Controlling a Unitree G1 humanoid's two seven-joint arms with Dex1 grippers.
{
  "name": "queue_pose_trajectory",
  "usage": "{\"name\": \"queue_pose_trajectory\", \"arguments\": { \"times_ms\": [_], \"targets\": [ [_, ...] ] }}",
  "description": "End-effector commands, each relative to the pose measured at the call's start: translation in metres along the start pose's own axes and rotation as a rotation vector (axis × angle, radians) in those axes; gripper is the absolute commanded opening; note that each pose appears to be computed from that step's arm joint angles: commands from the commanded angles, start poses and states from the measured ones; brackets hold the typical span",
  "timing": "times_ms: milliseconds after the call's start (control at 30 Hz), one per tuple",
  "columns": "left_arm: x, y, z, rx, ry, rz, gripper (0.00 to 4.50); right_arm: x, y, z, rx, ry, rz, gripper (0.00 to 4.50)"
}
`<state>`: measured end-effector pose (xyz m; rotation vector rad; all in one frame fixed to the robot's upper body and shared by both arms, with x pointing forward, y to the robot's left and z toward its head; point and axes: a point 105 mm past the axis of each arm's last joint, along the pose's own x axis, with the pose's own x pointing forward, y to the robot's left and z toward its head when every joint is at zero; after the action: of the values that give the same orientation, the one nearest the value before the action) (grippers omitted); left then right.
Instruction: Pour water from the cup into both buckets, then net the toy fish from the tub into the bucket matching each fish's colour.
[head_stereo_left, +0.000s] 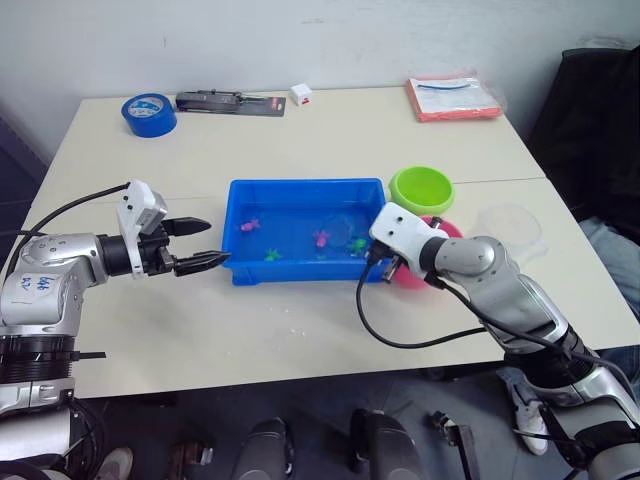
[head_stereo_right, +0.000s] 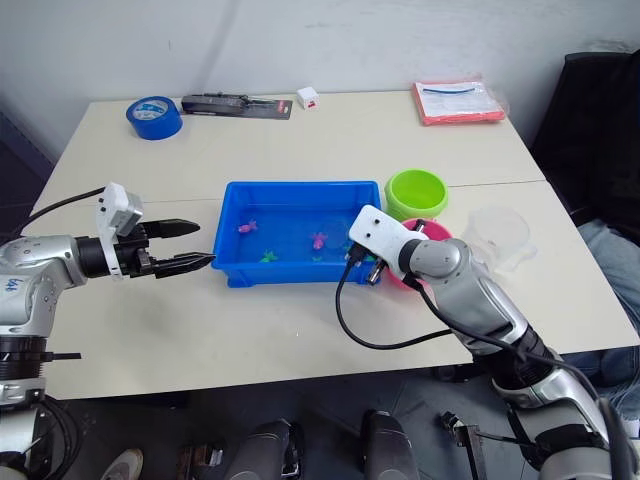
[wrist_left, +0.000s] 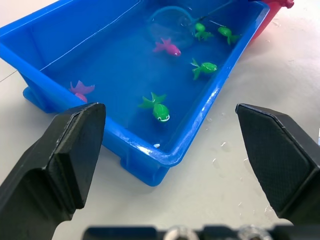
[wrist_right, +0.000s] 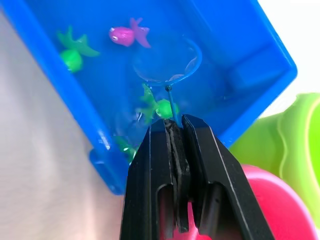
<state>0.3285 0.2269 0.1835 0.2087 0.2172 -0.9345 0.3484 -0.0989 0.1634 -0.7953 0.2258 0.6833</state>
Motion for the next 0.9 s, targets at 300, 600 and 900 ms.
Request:
{"name": "queue_pose_trajectory", "arguments": {
  "times_ms": [300, 600, 900],
  "targets": [
    [-0.004, -0.003, 0.009, 0.022, -0.025, 0.0, 4.48, -0.003, 0.018, 0.019, 0.24, -0.101, 0.082, 0.78],
    [-0.004, -0.002, 0.01, 0.023, -0.028, 0.001, 4.48, -0.01, -0.004, 0.034, 0.42, -0.225, 0.008, 0.78],
    [-0.001, -0.001, 0.013, 0.029, -0.03, -0.015, 4.48, -0.024, -0.015, 0.036, 0.481, -0.273, 0.004, 0.78]
  ]
}}
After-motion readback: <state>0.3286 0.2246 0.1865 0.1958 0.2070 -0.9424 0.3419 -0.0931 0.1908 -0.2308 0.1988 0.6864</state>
